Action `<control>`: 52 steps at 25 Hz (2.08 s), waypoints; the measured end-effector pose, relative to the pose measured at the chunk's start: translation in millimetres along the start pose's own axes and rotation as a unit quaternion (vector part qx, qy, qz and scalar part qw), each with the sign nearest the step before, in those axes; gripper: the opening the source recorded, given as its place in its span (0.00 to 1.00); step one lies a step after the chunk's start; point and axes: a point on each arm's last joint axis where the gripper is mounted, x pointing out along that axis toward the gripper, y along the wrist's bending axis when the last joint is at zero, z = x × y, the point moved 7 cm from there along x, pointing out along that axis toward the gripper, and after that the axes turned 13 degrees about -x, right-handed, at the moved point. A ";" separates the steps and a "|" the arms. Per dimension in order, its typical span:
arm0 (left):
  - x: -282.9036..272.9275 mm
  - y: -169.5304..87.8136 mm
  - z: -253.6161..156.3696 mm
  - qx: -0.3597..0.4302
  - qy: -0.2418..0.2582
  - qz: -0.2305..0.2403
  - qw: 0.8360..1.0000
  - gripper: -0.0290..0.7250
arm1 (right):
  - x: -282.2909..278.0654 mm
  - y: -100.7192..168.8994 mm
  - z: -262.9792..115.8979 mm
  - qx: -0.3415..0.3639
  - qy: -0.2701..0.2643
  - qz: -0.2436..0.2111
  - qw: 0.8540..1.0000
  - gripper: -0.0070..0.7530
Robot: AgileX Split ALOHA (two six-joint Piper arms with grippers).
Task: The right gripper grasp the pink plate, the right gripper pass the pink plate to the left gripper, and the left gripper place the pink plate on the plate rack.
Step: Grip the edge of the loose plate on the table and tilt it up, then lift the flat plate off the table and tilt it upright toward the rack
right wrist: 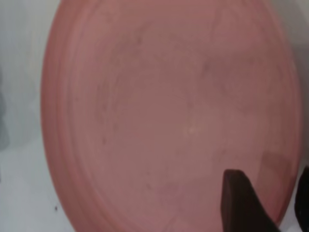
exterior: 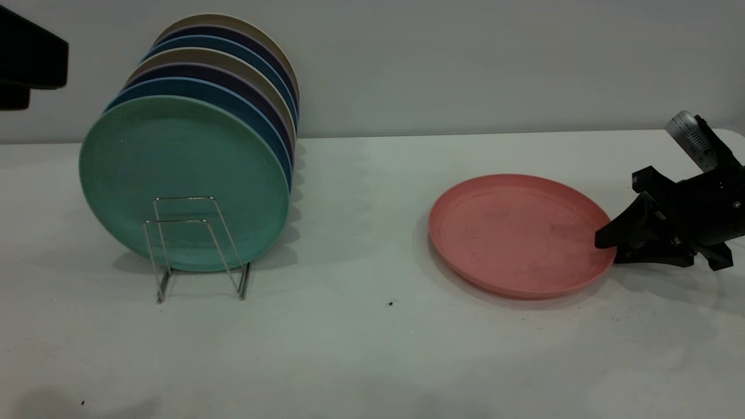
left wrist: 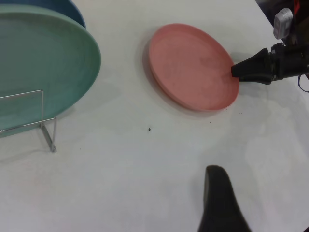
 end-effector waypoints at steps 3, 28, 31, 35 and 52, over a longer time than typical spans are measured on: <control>0.0 0.0 0.0 0.000 0.000 0.000 1.000 0.66 | 0.2 -1.1 1.0 0.005 -0.004 -0.003 1.000 0.39; 0.0 -2.1 -2.3 -0.004 0.007 -0.006 1.000 0.66 | 14.3 15.0 3.9 0.009 -0.014 0.000 1.000 0.03; -0.1 -4.5 -4.0 -0.008 0.013 -0.014 1.000 0.65 | 3.9 27.0 10.8 -0.017 -0.015 0.022 0.999 0.03; 2.4 -6.9 -4.2 -0.027 0.017 -0.026 0.999 0.64 | -11.8 41.1 17.5 -0.063 -0.005 0.033 0.997 0.03; 78.7 35.0 -13.0 -0.130 0.078 -0.051 0.987 0.64 | 2.5 109.3 -8.8 -0.135 0.072 0.120 0.981 0.03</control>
